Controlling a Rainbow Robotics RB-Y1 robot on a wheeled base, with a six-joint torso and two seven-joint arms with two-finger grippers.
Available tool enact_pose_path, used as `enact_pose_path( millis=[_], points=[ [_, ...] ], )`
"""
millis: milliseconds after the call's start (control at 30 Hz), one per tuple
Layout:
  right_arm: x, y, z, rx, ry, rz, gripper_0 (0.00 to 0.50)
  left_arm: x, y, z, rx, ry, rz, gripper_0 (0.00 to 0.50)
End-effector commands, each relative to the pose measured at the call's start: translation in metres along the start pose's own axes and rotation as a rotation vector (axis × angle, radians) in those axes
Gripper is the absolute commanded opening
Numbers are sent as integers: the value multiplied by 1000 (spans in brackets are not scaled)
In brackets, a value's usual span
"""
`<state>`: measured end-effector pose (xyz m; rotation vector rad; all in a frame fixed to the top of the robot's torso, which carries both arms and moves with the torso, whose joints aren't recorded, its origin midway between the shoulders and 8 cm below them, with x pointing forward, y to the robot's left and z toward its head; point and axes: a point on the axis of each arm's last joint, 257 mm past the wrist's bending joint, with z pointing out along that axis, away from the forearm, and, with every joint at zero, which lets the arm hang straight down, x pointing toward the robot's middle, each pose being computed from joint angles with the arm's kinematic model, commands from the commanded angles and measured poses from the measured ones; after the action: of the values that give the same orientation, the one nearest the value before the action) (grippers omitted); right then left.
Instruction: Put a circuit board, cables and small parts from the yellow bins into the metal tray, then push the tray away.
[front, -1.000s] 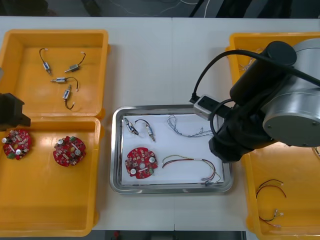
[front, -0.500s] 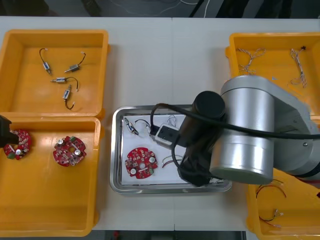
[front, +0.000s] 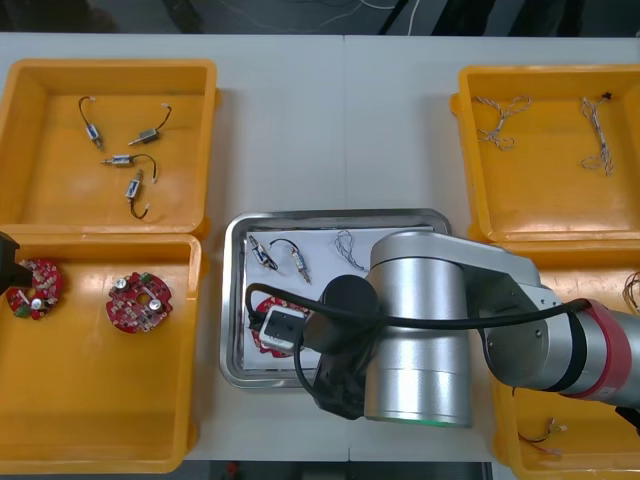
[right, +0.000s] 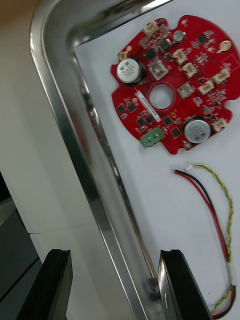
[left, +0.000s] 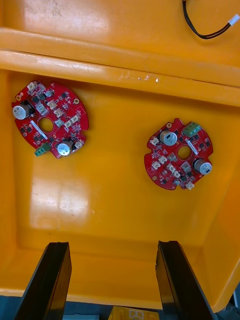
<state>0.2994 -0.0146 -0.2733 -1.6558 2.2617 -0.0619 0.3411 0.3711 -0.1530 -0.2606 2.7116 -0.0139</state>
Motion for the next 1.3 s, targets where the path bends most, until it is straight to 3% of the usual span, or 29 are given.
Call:
enact_pose_path(
  millis=[33,333,533,867,1100,1300],
  points=[
    [-13,13,5,16,-27,-101,500,-4,1,-5,3,-35,40,500],
    [-9,21,21,34,-18,-152,500,-4,1,-5,3,-35,40,500],
    [-7,18,36,76,-12,-182,500,-4,1,-5,3,-35,40,500],
    [8,16,51,69,25,-177,500,-4,1,-5,3,-35,40,500],
    [10,19,53,68,27,-186,500,-4,1,-5,3,-35,40,500],
    [14,14,58,116,32,-213,500,-4,1,-5,3,-35,40,500]
  ],
)
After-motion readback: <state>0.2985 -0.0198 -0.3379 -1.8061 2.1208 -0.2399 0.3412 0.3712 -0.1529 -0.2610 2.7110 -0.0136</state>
